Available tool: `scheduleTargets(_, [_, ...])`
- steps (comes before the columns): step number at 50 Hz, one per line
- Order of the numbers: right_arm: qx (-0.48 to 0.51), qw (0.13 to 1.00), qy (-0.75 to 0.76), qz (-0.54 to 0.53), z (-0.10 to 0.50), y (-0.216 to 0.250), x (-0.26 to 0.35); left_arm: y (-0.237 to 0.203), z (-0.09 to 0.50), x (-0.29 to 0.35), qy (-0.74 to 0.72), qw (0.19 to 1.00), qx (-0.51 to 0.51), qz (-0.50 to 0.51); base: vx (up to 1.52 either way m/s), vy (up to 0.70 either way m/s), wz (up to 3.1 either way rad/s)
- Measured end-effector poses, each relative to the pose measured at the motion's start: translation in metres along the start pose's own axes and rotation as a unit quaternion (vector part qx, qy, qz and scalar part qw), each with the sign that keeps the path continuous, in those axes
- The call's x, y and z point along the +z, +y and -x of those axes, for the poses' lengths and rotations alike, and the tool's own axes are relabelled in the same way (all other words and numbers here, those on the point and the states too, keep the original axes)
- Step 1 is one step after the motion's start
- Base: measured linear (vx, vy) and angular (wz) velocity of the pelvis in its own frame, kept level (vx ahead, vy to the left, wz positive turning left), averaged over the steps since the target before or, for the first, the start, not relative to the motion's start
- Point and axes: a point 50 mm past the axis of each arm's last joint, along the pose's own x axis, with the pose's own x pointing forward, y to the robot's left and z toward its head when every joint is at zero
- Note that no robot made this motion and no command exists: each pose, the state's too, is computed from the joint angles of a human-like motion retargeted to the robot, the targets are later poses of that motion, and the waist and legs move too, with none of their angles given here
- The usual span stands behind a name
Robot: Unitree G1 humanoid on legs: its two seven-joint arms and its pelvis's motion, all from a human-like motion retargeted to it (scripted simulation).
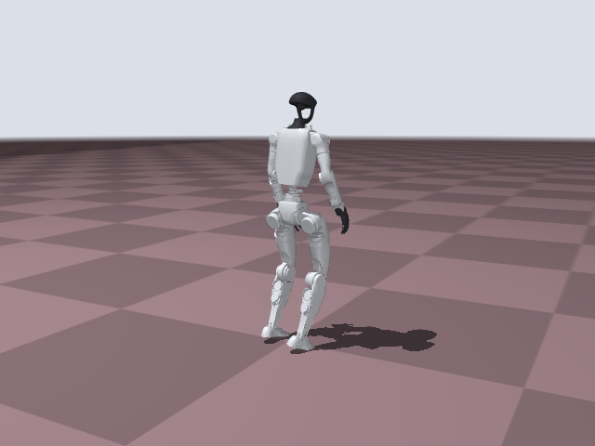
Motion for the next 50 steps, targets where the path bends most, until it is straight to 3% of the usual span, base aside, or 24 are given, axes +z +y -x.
scheduleTargets(13, [0.008,1.000,-0.001,0.027,0.001,0.004,-0.002,-0.015,0.011,-0.030,0.051,0.998,-0.031,0.004,0.00,0.00,0.00])
scheduleTargets(27, [0.005,1.000,-0.002,0.029,-0.006,0.010,0.004,0.020,-0.012,0.067,-0.127,0.991,0.038,-0.034,0.00,0.00,0.00])
scheduleTargets(35, [-0.003,1.000,0.013,0.001,-0.002,0.018,-0.005,0.023,-0.011,0.073,-0.143,0.988,0.057,-0.006,0.03,-0.02,-0.03])
scheduleTargets(50, [-0.040,0.995,-0.051,-0.070,-0.004,0.011,0.021,-0.019,0.024,-0.052,0.078,0.991,0.005,0.111,0.04,-0.04,-0.15])
